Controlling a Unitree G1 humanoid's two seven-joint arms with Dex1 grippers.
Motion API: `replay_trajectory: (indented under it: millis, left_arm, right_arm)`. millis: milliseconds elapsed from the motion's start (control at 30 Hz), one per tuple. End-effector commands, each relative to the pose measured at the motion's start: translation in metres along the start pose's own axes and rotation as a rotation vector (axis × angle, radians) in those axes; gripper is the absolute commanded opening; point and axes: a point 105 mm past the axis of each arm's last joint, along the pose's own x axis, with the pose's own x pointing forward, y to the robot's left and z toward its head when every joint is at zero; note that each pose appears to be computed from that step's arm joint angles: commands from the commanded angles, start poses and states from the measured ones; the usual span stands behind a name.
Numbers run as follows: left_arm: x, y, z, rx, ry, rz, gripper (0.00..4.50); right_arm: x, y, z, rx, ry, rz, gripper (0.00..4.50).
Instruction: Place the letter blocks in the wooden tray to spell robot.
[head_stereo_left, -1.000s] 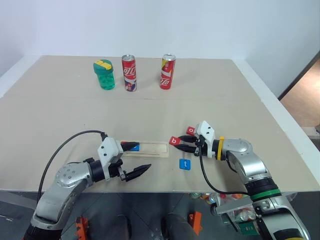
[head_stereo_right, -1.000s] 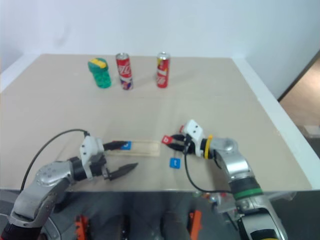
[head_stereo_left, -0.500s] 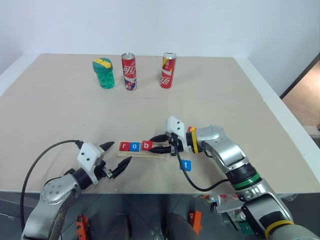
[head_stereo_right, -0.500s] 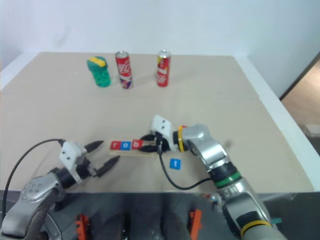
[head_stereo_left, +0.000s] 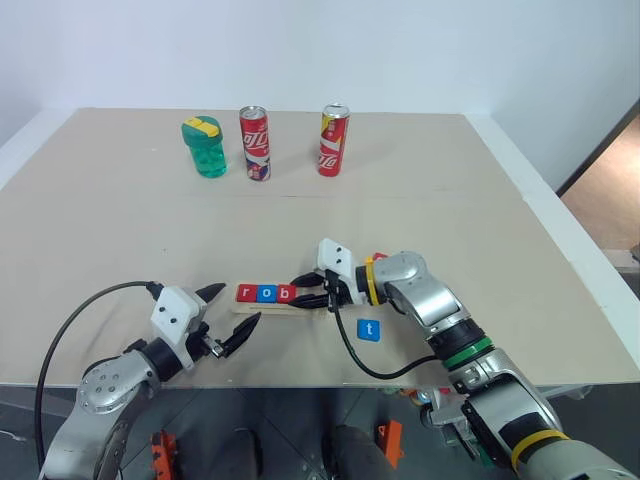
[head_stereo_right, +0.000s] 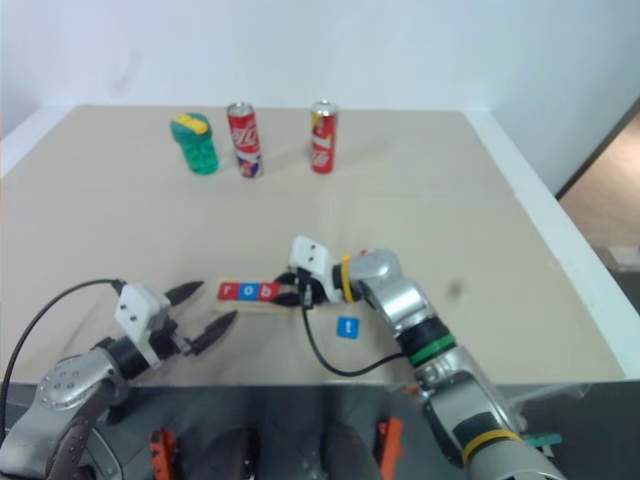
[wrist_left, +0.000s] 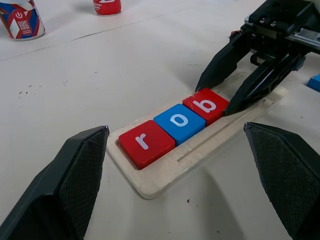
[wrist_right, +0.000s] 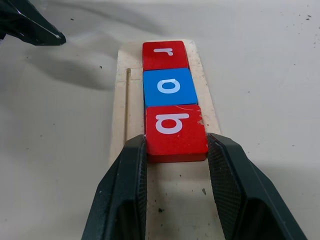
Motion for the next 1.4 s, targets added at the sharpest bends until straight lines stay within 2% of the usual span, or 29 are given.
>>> replay_trajectory:
  millis: [33, 133, 167, 233, 333, 400, 467, 533, 600, 733, 800, 1000, 1267, 1300, 1400]
  left_arm:
    - [-0.001, -0.005, 0.013, 0.037, -0.040, -0.021, 4.50]
    - [0.000, -0.009, 0.012, 0.036, -0.039, -0.036, 4.50]
    - [0.000, -0.010, 0.012, 0.035, -0.039, -0.039, 4.50]
    - [0.001, -0.012, 0.013, 0.033, -0.043, -0.050, 4.50]
    - [0.001, -0.017, 0.015, 0.027, -0.051, -0.098, 4.50]
    - [0.000, -0.026, 0.018, 0.043, -0.051, -0.180, 4.50]
    - [-0.002, -0.039, 0.020, 0.066, -0.034, -0.304, 4.50]
    - [-0.004, -0.049, 0.019, 0.086, -0.003, -0.412, 4.50]
    - [-0.006, -0.055, 0.021, 0.080, 0.025, -0.506, 4.50]
    - [-0.005, -0.059, 0.023, 0.092, 0.046, -0.602, 4.50]
    - [-0.002, -0.060, 0.025, 0.096, 0.045, -0.623, 4.50]
    - [0.005, -0.059, 0.026, 0.105, 0.031, -0.622, 4.50]
    - [0.007, -0.047, 0.023, 0.122, 0.035, -0.543, 4.50]
    - [0.007, -0.045, 0.023, 0.117, 0.033, -0.517, 4.50]
    - [0.006, -0.041, 0.021, 0.106, 0.032, -0.472, 4.50]
  right_arm:
    - [0.000, -0.003, 0.012, -0.044, -0.018, 0.008, 1.16]
    - [0.000, -0.004, 0.009, -0.030, -0.010, 0.014, 1.16]
    - [-0.001, -0.004, 0.008, -0.017, -0.007, 0.016, 2.22]
    - [-0.003, -0.004, 0.010, -0.025, -0.014, 0.021, 2.79]
    - [-0.015, -0.007, 0.028, -0.014, -0.091, -0.003, 3.98]
    - [-0.033, -0.015, 0.046, 0.013, -0.166, -0.054, 4.43]
    - [-0.059, -0.032, 0.056, 0.068, -0.235, -0.143, 4.43]
    - [-0.089, -0.054, 0.049, 0.112, -0.237, -0.270, 4.43]
    - [-0.121, -0.073, 0.020, 0.123, -0.150, -0.409, 4.43]
    - [-0.149, -0.077, -0.025, 0.144, -0.013, -0.460, 4.43]
    - [-0.152, -0.073, -0.040, 0.155, 0.028, -0.435, 4.43]
    - [-0.148, -0.067, -0.058, 0.188, 0.055, -0.411, 4.43]
    - [-0.133, -0.068, -0.066, 0.235, 0.051, -0.420, 4.43]
    - [-0.132, -0.068, -0.067, 0.246, 0.049, -0.439, 4.20]
    - [-0.127, -0.066, -0.066, 0.249, 0.026, -0.479, 4.20]
